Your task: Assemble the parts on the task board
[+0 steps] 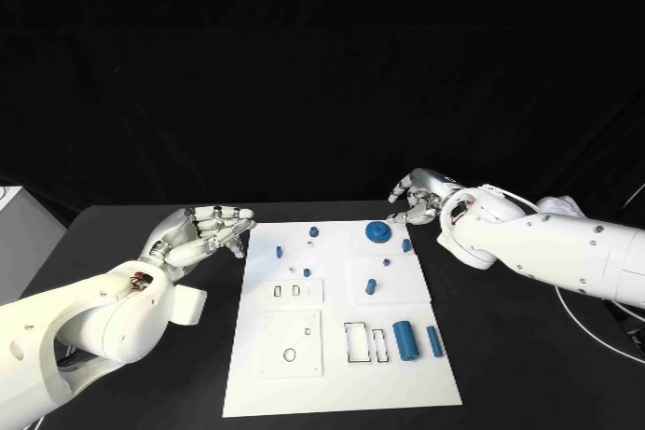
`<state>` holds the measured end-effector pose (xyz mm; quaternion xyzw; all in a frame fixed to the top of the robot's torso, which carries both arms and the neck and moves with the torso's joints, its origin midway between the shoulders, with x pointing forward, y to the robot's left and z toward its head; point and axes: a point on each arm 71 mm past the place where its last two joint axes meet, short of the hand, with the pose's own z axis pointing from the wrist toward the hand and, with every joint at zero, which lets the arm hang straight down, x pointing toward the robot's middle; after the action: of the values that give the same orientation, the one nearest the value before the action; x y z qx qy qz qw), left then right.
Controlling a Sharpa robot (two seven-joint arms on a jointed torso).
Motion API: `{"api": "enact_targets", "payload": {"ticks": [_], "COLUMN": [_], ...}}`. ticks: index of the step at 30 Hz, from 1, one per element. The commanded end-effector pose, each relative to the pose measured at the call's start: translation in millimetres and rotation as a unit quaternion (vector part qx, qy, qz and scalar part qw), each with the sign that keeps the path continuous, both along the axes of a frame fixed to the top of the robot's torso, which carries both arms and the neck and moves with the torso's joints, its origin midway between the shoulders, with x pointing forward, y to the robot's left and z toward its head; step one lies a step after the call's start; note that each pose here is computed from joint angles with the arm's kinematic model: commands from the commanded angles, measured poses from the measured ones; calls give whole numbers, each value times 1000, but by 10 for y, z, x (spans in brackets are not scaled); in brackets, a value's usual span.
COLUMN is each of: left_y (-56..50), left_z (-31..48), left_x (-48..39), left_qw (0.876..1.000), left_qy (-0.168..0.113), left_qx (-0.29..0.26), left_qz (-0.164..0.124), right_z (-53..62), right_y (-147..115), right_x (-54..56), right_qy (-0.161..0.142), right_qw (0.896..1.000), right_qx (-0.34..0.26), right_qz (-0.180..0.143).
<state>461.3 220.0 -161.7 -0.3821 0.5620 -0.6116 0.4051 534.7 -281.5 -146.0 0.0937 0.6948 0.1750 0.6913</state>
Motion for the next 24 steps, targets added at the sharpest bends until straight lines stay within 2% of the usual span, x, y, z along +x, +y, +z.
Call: {"api": "enact_targets", "payload": {"ticks": [1, 15, 24], "left_y": [-29, -46, -43], "left_z": [20, 18, 17], "left_x": [-2, -1, 0], "left_qw": [1000, 1000, 1000], "left_qy": [-4, -4, -3], "left_qx": [-5, -6, -6], "left_qz": [-12, -15, -14], "right_z": [-107, -307, -361], "right_y": [13, 142, 172], "right_x": [25, 128, 141], "right_qy": [56, 78, 84], "right_qw": [998, 997, 996], "right_qx": [9, 2, -2], "right_qz": [0, -8, -9]}}
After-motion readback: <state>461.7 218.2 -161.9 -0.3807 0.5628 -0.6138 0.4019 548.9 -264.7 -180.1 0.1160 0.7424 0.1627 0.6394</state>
